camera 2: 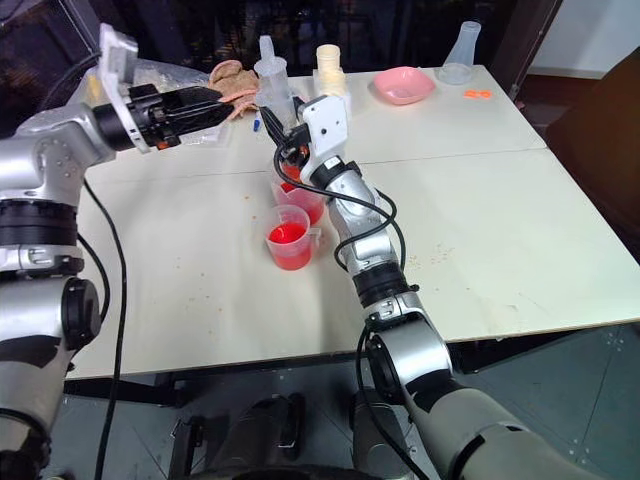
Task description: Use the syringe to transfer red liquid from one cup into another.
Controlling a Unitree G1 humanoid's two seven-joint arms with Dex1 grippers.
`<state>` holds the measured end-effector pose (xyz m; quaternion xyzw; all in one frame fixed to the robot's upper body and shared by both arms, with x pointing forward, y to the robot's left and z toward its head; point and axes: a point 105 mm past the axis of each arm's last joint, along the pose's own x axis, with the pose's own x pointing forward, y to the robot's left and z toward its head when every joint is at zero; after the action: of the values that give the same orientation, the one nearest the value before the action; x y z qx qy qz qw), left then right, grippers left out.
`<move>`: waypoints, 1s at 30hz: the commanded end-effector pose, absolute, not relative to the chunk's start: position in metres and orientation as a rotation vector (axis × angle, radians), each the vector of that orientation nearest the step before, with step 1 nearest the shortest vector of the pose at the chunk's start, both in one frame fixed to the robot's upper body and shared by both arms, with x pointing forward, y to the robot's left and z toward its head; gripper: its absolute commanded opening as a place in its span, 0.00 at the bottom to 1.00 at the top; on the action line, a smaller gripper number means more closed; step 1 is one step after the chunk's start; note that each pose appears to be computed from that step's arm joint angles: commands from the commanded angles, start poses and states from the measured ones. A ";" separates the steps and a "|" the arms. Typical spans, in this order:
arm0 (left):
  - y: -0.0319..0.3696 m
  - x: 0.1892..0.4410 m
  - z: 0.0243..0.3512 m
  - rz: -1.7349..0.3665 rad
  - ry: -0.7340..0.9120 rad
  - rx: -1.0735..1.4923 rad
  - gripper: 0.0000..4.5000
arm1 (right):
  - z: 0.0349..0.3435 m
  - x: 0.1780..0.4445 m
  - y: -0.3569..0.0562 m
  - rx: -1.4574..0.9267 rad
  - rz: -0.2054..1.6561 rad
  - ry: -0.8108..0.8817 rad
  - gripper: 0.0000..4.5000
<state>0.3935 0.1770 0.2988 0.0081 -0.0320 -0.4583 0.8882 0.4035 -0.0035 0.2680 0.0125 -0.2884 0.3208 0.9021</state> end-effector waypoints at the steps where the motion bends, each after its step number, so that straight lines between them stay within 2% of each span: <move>1: 0.192 0.386 0.319 -0.913 -0.141 0.033 0.61 | 0.315 0.386 -0.006 0.070 0.686 -0.728 0.32; 6: 0.192 0.388 0.325 -0.909 -0.155 0.022 0.61 | 0.346 0.356 -0.010 0.202 0.776 -0.734 0.32; 8: 0.190 0.388 0.326 -0.918 -0.162 0.019 0.61 | 0.350 0.348 -0.011 0.225 0.807 -0.714 0.32; 11: 0.180 0.390 0.334 -0.951 -0.179 0.001 0.61 | 0.347 0.330 -0.010 0.290 0.920 -0.639 0.32; 16: 0.164 0.384 0.347 -1.039 -0.194 -0.015 0.61 | 0.331 0.307 -0.006 0.263 1.043 -0.576 0.32; 22: 0.147 0.368 0.362 -1.162 -0.202 -0.029 0.61 | 0.308 0.312 -0.007 0.222 1.010 -0.532 0.32; 28: 0.145 0.365 0.360 -1.183 -0.179 -0.039 0.61 | 0.273 0.321 -0.002 0.131 0.979 -0.508 0.32; 30: 0.143 0.362 0.357 -1.206 -0.156 -0.046 0.61 | 0.270 0.322 -0.001 0.116 0.976 -0.514 0.32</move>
<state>0.3737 0.1463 0.3416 -0.0393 -0.0549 -0.5495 0.8328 0.3294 -0.0033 0.2556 0.0662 -0.2061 0.4579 0.8623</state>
